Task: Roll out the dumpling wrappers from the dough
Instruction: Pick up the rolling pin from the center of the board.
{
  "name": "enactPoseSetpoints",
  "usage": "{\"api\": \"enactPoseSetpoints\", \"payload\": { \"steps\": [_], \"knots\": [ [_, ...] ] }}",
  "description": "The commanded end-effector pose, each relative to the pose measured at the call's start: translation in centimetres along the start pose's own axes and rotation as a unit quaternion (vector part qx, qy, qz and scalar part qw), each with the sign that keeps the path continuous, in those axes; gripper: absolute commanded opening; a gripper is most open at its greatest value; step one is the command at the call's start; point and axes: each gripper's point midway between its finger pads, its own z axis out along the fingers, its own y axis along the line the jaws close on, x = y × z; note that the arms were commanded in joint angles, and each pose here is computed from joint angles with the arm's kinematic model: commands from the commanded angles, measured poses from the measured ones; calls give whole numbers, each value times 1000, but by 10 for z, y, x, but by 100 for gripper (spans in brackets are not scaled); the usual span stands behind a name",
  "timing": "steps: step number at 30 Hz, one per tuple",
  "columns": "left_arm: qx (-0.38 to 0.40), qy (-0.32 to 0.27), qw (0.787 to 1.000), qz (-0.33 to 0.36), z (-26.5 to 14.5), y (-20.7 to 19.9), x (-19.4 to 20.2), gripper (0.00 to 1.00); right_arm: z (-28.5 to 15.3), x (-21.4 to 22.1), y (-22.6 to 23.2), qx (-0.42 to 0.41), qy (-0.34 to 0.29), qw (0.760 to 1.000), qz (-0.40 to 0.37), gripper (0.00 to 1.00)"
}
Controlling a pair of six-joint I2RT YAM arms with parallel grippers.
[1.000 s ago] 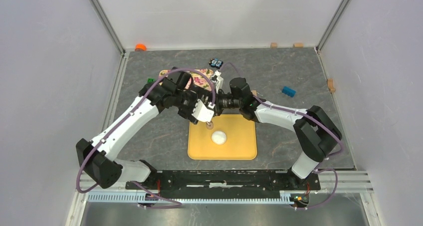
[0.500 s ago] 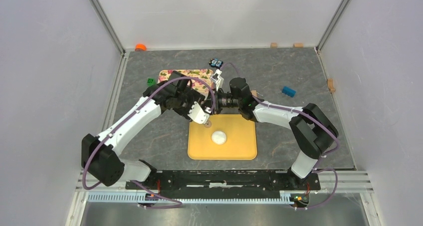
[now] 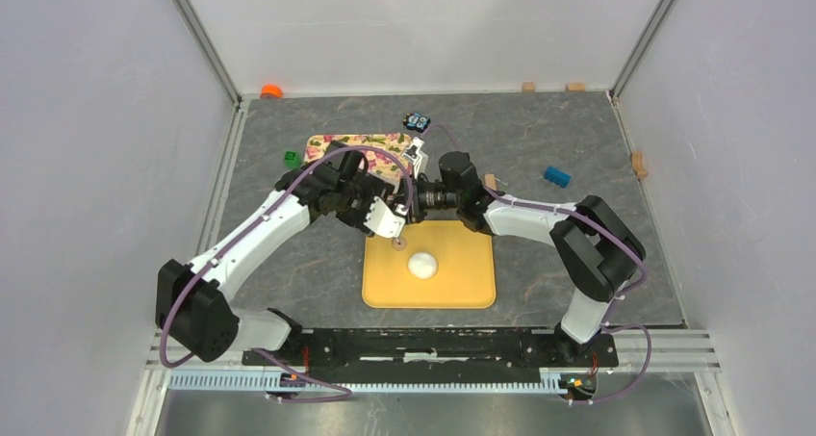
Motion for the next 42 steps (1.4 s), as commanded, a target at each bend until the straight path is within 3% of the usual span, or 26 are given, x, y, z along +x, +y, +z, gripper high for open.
{"api": "enactPoseSetpoints", "payload": {
  "steps": [1, 3, 5, 14, 22, 26, 34, 42],
  "knots": [
    [-17, -64, 998, -22, -5, 6, -28, 14, 7, -43, 31, -51, -50, 995, -73, 0],
    [-30, -69, 997, -28, -15, 18, -33, 39, 8, -46, 19, -37, -55, 996, -63, 0],
    [-46, -68, 996, -29, -26, 32, -35, 51, 9, -50, 7, -22, -62, 996, -53, 0],
    [-15, -22, 998, 53, -49, 30, -25, 74, 10, -69, -12, -1, -93, 996, -4, 0],
    [-2, -36, 998, 49, -58, 26, -32, 79, 8, -57, -19, 1, -96, 995, 17, 0],
    [19, -25, 997, 75, -44, 13, -24, 79, 3, -54, -12, -23, -113, 992, 42, 0],
    [-27, -6, 992, 120, 0, 27, -8, 67, -1, -49, -8, -35, -131, 987, 86, 0],
    [-53, -6, 989, 136, 8, 51, -7, 64, 2, -45, -8, -37, -124, 987, 95, 0]
  ]
}}
